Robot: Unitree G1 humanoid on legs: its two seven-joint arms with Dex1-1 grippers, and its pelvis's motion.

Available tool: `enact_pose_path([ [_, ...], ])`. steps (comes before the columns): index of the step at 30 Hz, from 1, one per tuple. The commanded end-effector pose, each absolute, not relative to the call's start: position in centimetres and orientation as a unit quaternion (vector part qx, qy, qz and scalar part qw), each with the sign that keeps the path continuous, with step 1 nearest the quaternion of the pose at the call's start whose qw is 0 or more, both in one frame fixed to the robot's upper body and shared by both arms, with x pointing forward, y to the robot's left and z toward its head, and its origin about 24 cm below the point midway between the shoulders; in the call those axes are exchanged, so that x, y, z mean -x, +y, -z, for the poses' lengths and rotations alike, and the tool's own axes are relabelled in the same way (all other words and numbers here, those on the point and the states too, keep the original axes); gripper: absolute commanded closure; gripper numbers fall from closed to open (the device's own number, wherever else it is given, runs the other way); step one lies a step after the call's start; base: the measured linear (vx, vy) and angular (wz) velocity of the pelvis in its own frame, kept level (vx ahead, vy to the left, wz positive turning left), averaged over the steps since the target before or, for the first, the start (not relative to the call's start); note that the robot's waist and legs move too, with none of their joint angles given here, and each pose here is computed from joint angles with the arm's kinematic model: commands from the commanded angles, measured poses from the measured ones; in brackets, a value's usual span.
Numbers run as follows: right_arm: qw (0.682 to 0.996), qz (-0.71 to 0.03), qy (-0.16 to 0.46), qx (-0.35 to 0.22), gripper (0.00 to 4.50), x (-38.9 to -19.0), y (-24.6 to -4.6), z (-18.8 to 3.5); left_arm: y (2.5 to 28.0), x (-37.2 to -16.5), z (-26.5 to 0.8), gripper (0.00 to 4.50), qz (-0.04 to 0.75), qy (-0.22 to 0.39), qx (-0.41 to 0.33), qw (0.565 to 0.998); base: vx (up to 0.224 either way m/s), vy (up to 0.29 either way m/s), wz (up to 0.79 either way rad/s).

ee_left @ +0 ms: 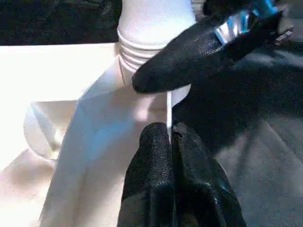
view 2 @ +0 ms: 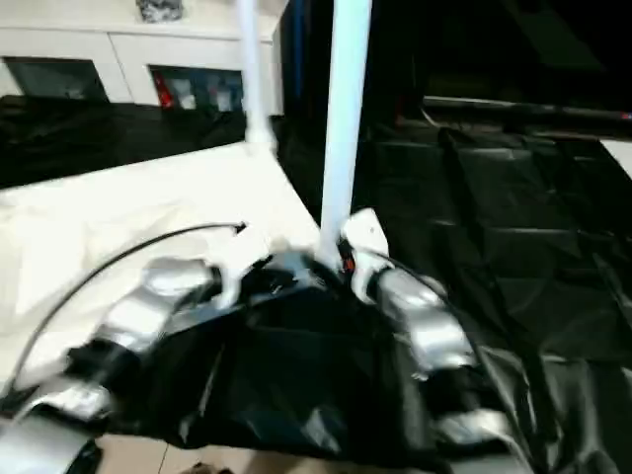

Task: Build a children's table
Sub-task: Rotate leg to tighten

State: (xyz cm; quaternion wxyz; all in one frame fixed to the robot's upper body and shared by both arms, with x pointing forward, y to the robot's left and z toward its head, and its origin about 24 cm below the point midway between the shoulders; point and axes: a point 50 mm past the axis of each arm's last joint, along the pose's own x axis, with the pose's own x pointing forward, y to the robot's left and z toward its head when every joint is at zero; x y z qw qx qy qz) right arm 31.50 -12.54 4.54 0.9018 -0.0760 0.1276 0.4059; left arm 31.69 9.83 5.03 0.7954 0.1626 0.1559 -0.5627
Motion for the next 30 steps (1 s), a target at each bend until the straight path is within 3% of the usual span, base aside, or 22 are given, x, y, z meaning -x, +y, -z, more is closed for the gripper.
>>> enact_pose_path([
  [1, 0.868, -0.475, 0.119, 0.078, 0.69, -30.5, -11.7, -4.9, 8.8, -31.4, -7.4, 4.5, 0.611, 0.083, -0.149, 0.773, 0.0, 0.0, 0.0],
  [9, 0.817, -0.552, 0.134, 0.099, 0.83, -28.9, -12.4, -5.0, 10.3, -30.7, -7.3, 4.5, 0.64, 0.097, -0.152, 0.747, 0.0, 0.0, 0.0],
  [10, 0.811, -0.559, 0.137, 0.102, 1.11, -28.7, -12.5, -4.9, 10.4, -30.5, -7.3, 4.5, 0.643, 0.099, -0.152, 0.744, 0.0, 0.0, 0.0],
  [17, 0.807, -0.565, 0.138, 0.102, 1.66, -28.5, -12.5, -5.0, 10.5, -30.2, -7.1, 4.5, 0.647, 0.1, -0.149, 0.741, 0.0, 0.0, 0.0],
  [23, 0.805, -0.567, 0.14, 0.1, 1.84, -28.3, -12.4, -4.7, 10.5, -30.2, -7.0, 4.5, 0.646, 0.102, -0.149, 0.742, 0.0, 0.0, 0.0],
  [26, 0.831, -0.528, 0.148, 0.091, 1.85, -28.7, -12.1, -4.1, 10.1, -31.0, -6.8, 4.5, 0.61, 0.11, -0.146, 0.771, 0.0, 0.0, 0.0],
  [28, 0.875, -0.453, 0.155, 0.072, 1.85, -29.8, -11.8, -3.4, 9.4, -32.1, -6.6, 4.5, 0.565, 0.117, -0.143, 0.804, 0.0, 0.0, 0.0],
  [29, 0.882, -0.44, 0.156, 0.07, 1.85, -30.0, -11.7, -3.3, 9.2, -32.3, -6.5, 4.5, 0.557, 0.119, -0.144, 0.809, 0.0, 0.0, 0.0],
  [30, 0.91, -0.376, 0.164, 0.061, 1.85, -30.9, -11.4, -2.8, 8.5, -33.1, -6.3, 4.5, 0.52, 0.129, -0.144, 0.832, 0.0, 0.0, 0.0],
])
